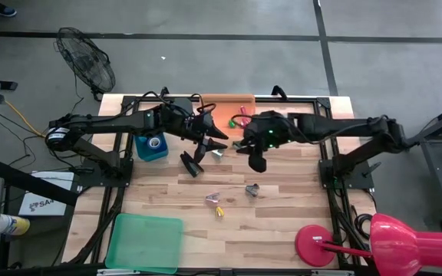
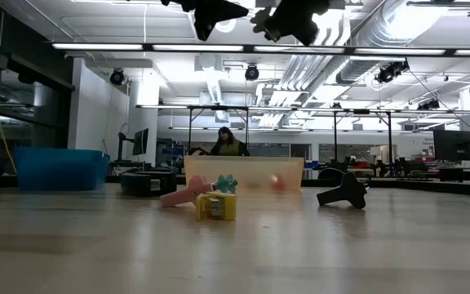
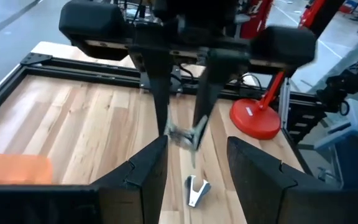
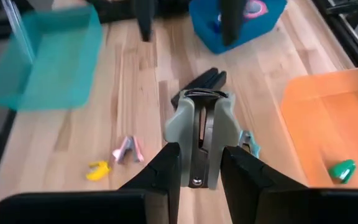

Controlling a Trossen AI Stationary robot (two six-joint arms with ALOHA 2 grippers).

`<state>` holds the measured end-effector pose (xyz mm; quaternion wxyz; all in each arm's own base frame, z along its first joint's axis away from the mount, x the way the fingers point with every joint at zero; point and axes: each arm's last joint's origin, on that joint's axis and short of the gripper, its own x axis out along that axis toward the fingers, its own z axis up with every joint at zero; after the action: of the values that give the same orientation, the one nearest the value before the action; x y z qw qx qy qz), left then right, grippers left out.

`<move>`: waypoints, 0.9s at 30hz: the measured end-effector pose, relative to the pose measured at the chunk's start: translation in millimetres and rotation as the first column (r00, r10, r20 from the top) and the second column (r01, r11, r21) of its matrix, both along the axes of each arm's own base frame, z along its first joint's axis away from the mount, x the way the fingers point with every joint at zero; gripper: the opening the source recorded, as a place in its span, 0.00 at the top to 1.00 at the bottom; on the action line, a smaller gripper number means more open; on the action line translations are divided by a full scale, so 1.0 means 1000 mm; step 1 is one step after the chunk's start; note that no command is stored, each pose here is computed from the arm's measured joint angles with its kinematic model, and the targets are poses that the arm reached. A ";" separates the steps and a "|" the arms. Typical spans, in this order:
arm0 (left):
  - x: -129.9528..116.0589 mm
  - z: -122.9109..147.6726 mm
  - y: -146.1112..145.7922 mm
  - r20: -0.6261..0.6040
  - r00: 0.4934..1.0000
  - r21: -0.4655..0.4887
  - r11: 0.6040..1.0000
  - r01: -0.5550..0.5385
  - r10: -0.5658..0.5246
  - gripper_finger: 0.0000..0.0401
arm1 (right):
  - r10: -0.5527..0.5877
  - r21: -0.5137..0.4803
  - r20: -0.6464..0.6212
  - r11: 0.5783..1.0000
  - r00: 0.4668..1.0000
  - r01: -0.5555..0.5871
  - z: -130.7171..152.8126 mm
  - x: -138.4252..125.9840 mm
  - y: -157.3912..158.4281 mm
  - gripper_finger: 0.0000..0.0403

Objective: Pick and place Stapler, Stapler remover, tape
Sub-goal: Put the gray staple remover into the green bin

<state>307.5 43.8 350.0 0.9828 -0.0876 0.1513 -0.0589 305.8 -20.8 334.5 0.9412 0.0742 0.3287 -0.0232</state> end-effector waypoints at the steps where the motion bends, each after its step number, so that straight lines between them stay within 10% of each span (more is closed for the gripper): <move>1: 0.000 0.000 0.000 0.000 1.000 0.002 1.000 -0.005 0.005 0.59 | 0.010 -0.011 -0.021 1.000 1.000 -0.010 0.001 0.004 0.000 0.80; 27: -0.001 -0.008 -0.007 -0.079 0.996 0.159 0.987 -0.036 0.049 0.54 | 0.063 -0.107 -0.124 0.991 0.990 -0.076 0.009 0.035 -0.004 0.80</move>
<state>306.3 36.6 341.5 0.9807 -0.0154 0.1939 -0.0221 340.4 -24.4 343.9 0.9227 0.0084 0.3852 -0.0132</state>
